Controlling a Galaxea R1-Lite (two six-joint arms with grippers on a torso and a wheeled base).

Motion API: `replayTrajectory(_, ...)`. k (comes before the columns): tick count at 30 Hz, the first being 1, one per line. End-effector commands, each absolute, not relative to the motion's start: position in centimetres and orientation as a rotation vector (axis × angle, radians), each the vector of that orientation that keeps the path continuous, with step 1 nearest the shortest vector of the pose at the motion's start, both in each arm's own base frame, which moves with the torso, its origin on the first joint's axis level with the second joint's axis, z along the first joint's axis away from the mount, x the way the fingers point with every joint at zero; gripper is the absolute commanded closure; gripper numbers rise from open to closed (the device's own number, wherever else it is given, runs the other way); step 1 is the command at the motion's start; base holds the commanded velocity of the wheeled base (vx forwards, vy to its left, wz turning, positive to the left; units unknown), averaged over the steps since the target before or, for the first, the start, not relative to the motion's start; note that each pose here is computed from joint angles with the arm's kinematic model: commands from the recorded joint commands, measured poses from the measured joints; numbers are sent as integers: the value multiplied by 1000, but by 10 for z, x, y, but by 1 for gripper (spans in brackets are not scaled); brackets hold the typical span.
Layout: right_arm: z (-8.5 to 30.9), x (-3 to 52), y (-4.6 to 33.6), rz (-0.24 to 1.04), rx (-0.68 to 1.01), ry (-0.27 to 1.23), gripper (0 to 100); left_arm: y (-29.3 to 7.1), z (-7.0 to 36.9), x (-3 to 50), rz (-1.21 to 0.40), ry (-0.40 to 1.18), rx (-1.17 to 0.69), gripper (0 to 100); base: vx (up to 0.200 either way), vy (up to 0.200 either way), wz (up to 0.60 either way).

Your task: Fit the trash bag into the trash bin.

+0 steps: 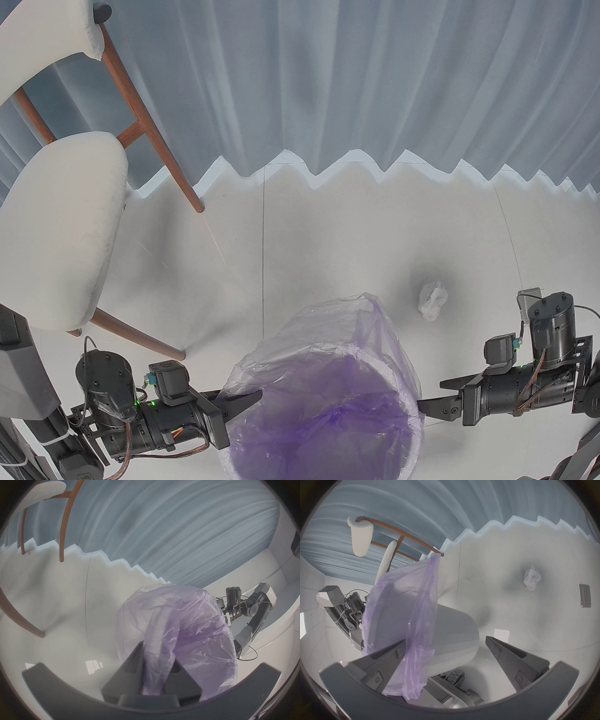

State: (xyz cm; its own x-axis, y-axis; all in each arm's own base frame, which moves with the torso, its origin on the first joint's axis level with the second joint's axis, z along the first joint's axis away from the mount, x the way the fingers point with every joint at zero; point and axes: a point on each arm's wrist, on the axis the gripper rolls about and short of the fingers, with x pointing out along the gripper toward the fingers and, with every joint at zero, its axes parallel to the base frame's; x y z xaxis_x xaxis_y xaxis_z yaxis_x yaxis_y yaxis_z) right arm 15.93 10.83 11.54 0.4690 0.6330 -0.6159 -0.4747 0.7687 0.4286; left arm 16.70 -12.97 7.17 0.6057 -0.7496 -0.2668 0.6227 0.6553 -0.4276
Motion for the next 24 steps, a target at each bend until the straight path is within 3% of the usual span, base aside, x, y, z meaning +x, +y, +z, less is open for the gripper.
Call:
replayTrajectory(1, 100, 166, 111, 673, 183, 887, 0, -128, 77, 166, -810, 423, -314, 100, 0, 0, 0)
replayTrajectory(24, 60, 234, 89, 505, 207, 782, 0, -110, 110, 161, -786, 254, -359, 100, 0, 0, 0)
